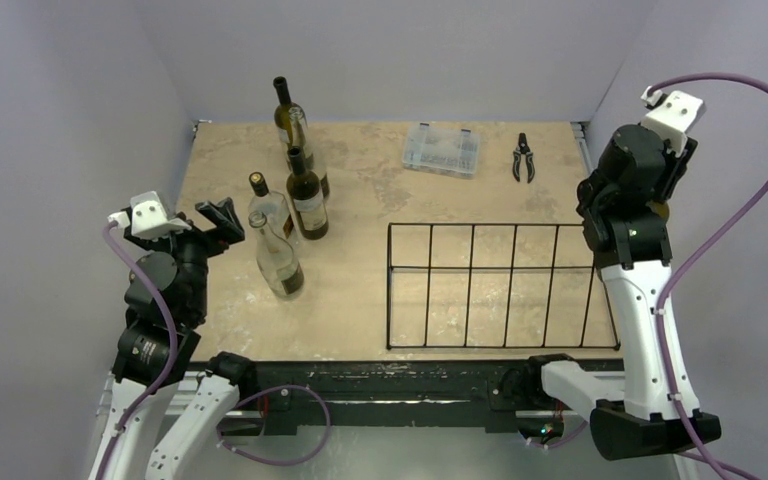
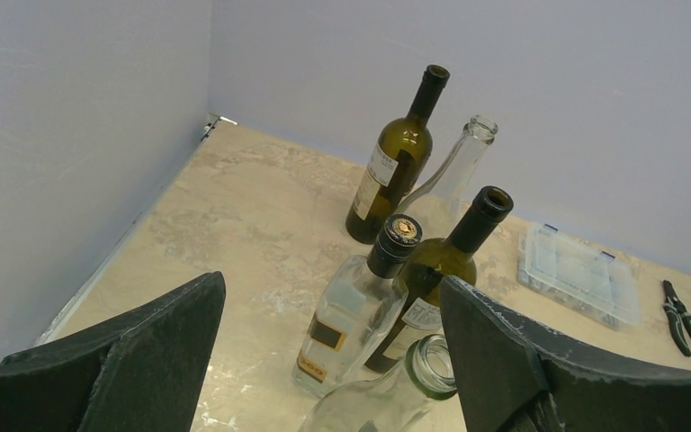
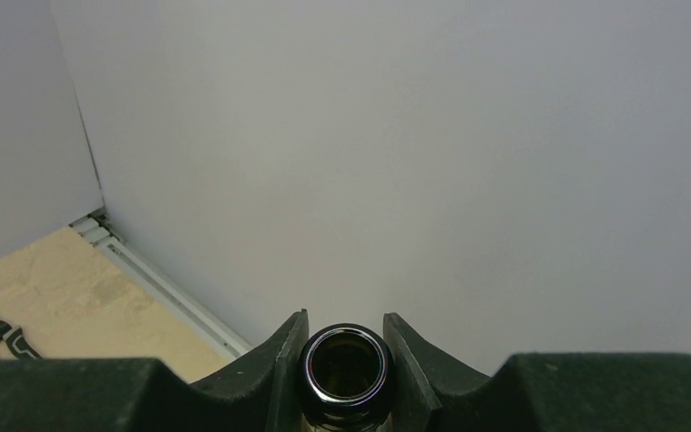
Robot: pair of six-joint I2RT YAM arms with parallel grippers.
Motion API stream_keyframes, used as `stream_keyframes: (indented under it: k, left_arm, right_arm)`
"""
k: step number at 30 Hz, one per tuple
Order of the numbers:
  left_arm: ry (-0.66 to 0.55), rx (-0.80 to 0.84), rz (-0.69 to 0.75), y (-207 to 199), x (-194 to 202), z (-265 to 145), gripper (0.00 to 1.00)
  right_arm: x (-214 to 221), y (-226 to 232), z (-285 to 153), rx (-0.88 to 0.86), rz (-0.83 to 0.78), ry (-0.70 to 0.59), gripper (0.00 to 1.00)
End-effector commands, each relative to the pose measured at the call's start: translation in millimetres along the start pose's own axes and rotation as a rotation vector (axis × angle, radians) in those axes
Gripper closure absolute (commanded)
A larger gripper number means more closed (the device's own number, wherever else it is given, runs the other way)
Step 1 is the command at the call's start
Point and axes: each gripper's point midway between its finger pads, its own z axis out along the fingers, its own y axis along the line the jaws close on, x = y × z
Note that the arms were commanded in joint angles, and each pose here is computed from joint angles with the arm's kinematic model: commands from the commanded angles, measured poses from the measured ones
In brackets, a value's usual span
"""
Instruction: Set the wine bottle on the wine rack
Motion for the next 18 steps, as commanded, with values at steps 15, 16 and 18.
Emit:
stream_keyframes:
  k: [15, 16, 18]
  left_arm:
    - [-0.032, 0.080, -0.037, -14, -14, -13, 0.11]
    - [-0.034, 0.080, -0.037, -14, -15, -14, 0.11]
    - [-0.042, 0.079, -0.044, -13, -17, -15, 0.11]
  right_arm:
    - [25, -5, 10, 0.064, 0.000, -0.059, 1.00]
    - [26, -6, 10, 0.065, -0.001, -0.060, 1.00]
    - [30, -7, 10, 0.063, 0.001, -0.065, 1.00]
